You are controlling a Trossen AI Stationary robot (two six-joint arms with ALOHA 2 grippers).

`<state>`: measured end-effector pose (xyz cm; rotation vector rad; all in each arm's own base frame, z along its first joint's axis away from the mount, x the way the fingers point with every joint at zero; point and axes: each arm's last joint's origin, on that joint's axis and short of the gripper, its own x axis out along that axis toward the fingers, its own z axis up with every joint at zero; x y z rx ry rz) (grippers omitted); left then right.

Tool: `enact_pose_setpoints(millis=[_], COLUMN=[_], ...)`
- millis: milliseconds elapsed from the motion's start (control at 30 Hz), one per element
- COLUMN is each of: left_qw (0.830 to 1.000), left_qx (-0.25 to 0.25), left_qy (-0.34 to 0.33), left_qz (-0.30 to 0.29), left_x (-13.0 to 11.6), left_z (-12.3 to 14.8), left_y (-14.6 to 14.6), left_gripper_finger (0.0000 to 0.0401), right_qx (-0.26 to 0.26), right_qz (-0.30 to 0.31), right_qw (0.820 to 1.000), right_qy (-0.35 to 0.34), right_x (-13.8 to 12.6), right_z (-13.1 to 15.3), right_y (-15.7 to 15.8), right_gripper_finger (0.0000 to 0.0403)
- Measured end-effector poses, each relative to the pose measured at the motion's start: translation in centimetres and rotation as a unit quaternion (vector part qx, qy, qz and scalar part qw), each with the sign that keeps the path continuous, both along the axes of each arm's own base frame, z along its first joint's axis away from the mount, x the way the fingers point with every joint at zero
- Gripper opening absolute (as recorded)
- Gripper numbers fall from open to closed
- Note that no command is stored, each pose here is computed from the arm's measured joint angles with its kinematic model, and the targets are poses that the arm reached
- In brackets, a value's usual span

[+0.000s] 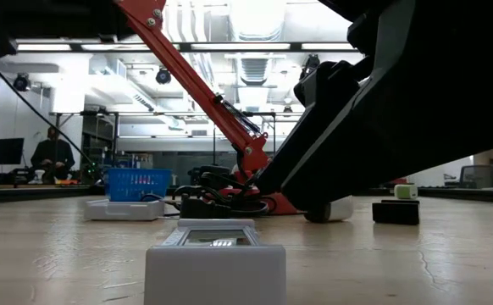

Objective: Pick & Place Office items
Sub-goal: Put the light pink charger adapter into the blue bin

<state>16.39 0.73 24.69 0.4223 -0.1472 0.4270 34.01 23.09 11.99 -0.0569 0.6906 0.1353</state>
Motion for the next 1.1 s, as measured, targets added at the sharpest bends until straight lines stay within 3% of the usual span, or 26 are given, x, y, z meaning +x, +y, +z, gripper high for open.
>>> enact_pose_setpoints(millis=[433,700,933,1100], left_qw=[0.997,0.99,0.973,0.951], left_qx=[-0.058,-0.098,-0.167,-0.21], left_qy=[0.049,0.072,0.115,0.157], left_qz=[0.025,0.072,0.112,0.165], left_x=[0.6,0.9,1.1,1.4], left_z=[-2.2,-3.5,-5.5,-6.1], left_y=[4.2,6.6,8.2,8.9], left_gripper_finger=[0.013,0.013,0.013,0.013], right_qx=[-0.002,-0.001,-0.001,-0.002], right_qz=[0.001,0.0,0.0,0.0], right_qw=[1.0,1.0,1.0,1.0], right_qy=[0.0,0.001,0.001,0.002], right_x=[0.0,0.0,0.0,0.0], right_z=[0.0,0.0,0.0,0.0], right_y=[0.0,0.0,0.0,0.0], right_gripper_finger=[0.0224,0.0224,0.0224,0.0224])
